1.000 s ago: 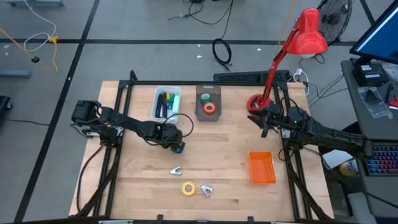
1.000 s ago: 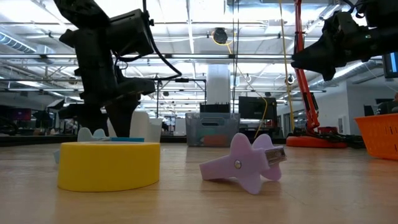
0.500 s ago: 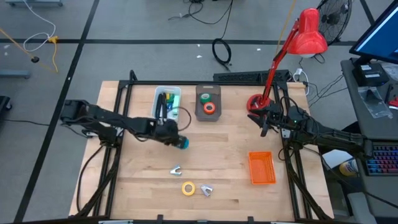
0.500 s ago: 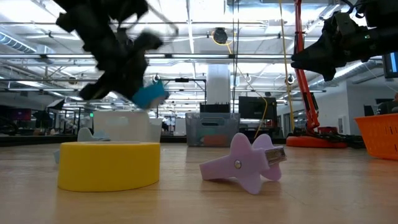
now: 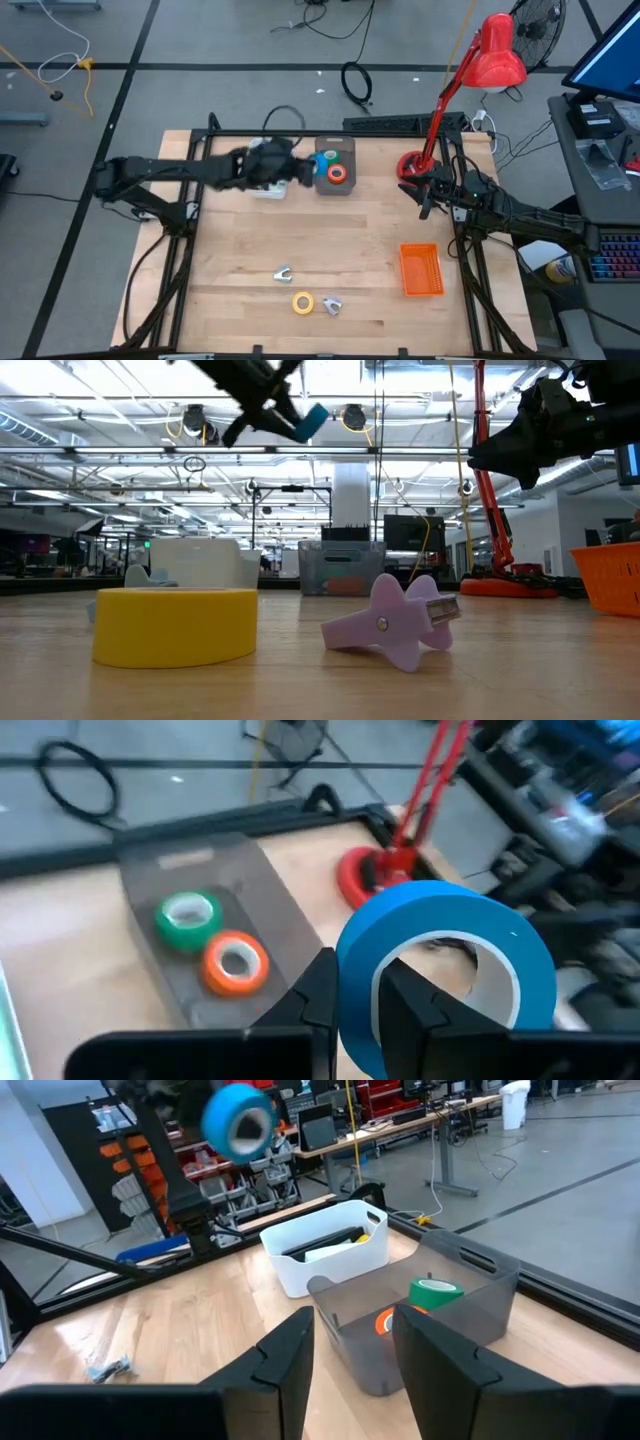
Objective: Pick and place Stapler, Stapler remover, tape
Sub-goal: Put the blue tape into the black bin
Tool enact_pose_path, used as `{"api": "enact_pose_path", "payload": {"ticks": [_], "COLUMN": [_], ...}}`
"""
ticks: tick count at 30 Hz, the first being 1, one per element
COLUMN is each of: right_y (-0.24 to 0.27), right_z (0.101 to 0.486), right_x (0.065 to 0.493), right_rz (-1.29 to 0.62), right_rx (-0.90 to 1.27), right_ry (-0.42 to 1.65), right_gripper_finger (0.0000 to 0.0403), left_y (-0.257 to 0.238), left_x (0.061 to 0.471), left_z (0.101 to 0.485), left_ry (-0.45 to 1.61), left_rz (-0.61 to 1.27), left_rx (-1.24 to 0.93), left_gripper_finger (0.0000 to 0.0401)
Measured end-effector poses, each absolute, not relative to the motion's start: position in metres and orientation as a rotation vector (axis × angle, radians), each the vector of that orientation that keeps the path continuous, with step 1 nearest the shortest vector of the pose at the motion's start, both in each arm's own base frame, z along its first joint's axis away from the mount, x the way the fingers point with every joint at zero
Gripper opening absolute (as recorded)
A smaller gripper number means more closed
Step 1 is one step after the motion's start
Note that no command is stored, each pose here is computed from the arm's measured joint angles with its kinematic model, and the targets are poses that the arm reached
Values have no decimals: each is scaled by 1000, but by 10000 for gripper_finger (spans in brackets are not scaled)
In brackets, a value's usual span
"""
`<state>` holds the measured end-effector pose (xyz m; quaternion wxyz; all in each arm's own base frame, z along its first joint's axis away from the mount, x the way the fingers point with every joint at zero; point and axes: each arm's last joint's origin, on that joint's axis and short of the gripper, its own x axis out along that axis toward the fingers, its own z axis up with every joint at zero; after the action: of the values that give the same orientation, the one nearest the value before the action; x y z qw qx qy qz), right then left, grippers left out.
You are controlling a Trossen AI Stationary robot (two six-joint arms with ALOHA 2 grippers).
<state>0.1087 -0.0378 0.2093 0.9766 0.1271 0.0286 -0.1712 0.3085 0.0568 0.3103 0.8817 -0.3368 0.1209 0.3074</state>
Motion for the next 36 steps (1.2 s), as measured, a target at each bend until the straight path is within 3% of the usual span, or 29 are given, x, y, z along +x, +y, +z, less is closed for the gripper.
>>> {"api": "enact_pose_path", "payload": {"ticks": [6, 15, 30, 36], "right_y": [-38, -38, -38, -39], "right_z": [209, 208, 208, 208], "right_x": [109, 110, 110, 110], "right_rz": [-347, -350, -354, -360], "right_rx": [257, 258, 265, 264], "right_ry": [62, 71, 70, 69], "right_gripper_finger": [130, 130, 130, 130], "left_y": [98, 153, 181, 175], "left_x": [343, 397, 410, 414], "left_z": [316, 273, 206, 203], "left_ry": [455, 714, 1099, 1117], "left_rz": [682, 590, 451, 401], "left_rx": [-614, -506, -251, -178], "left_gripper_finger": [38, 38, 38, 38]}}
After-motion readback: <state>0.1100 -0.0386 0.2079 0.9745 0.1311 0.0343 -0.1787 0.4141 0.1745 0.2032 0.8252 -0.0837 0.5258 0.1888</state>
